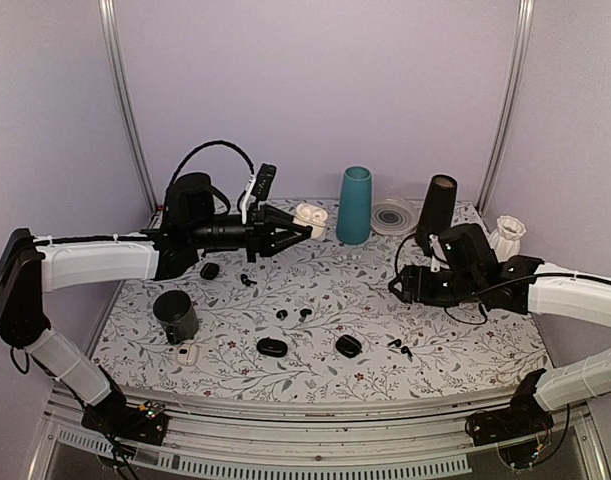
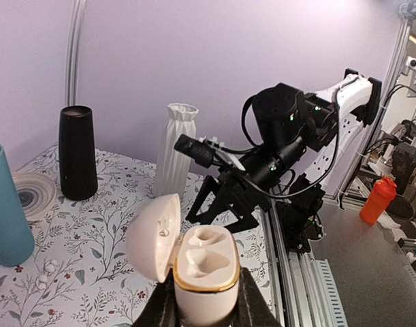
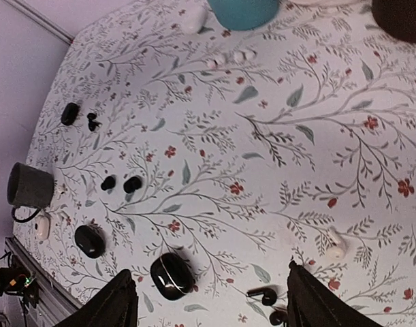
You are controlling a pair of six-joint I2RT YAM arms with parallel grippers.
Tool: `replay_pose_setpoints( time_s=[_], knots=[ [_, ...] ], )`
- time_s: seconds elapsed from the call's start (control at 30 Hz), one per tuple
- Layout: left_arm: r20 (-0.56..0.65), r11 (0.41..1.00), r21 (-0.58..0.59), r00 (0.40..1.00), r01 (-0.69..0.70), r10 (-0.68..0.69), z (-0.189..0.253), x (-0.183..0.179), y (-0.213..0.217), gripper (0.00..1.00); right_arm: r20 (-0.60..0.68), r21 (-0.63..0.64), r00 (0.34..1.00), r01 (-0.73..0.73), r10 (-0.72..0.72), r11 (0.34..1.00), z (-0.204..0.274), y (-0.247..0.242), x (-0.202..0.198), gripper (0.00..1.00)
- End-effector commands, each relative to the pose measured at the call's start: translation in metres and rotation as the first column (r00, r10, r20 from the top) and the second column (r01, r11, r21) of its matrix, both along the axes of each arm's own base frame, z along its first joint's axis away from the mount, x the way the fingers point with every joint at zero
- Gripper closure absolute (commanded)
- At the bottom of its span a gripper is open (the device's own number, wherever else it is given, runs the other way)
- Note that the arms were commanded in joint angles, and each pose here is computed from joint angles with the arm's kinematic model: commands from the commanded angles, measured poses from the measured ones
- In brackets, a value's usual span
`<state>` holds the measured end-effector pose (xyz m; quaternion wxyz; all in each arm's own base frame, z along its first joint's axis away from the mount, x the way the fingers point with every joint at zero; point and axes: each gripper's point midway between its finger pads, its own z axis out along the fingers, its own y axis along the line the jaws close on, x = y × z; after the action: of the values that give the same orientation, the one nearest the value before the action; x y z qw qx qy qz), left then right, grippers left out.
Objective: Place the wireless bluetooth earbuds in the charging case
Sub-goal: Adjust the left earbud at the center of the board.
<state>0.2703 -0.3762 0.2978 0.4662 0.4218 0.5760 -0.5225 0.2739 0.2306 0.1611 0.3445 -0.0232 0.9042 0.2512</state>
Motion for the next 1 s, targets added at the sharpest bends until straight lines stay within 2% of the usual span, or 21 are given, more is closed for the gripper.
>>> replay_pose_setpoints(
  time_s=[0.0,0.17,0.4,0.6,0.73,0.97],
  knots=[
    [0.048,0.999,-0.030,0.999,-0.015,0.017,0.018,0.001,0.005,1.00,-0.208,-0.035,0.962,0.176,-0.180,0.984,-0.055,-0.029,-0.022,0.28],
    [0.058,1.000,-0.027,0.998,-0.015,0.016,0.021,0.000,0.006,1.00,-0.301,-0.082,0.932,0.185,-0.202,0.979,-0.089,-0.036,-0.037,0.37],
    [0.057,1.000,-0.021,0.998,-0.023,0.025,0.021,-0.001,0.008,1.00,-0.321,-0.113,0.905,0.257,-0.280,0.960,-0.103,-0.049,-0.028,0.47],
    [0.060,0.999,-0.012,0.998,-0.029,0.030,0.020,-0.003,0.010,1.00,-0.336,-0.119,0.875,0.328,-0.349,0.937,-0.113,-0.060,-0.018,0.65],
    [0.063,0.999,-0.014,0.998,-0.029,0.030,0.022,-0.004,0.011,1.00,-0.331,-0.137,0.866,0.350,-0.375,0.927,-0.119,-0.061,-0.012,0.69],
    [0.058,1.000,-0.007,0.998,-0.019,0.020,0.022,-0.006,0.011,1.00,-0.327,-0.169,0.845,0.388,-0.423,0.906,-0.128,-0.064,-0.004,0.71]
  ],
)
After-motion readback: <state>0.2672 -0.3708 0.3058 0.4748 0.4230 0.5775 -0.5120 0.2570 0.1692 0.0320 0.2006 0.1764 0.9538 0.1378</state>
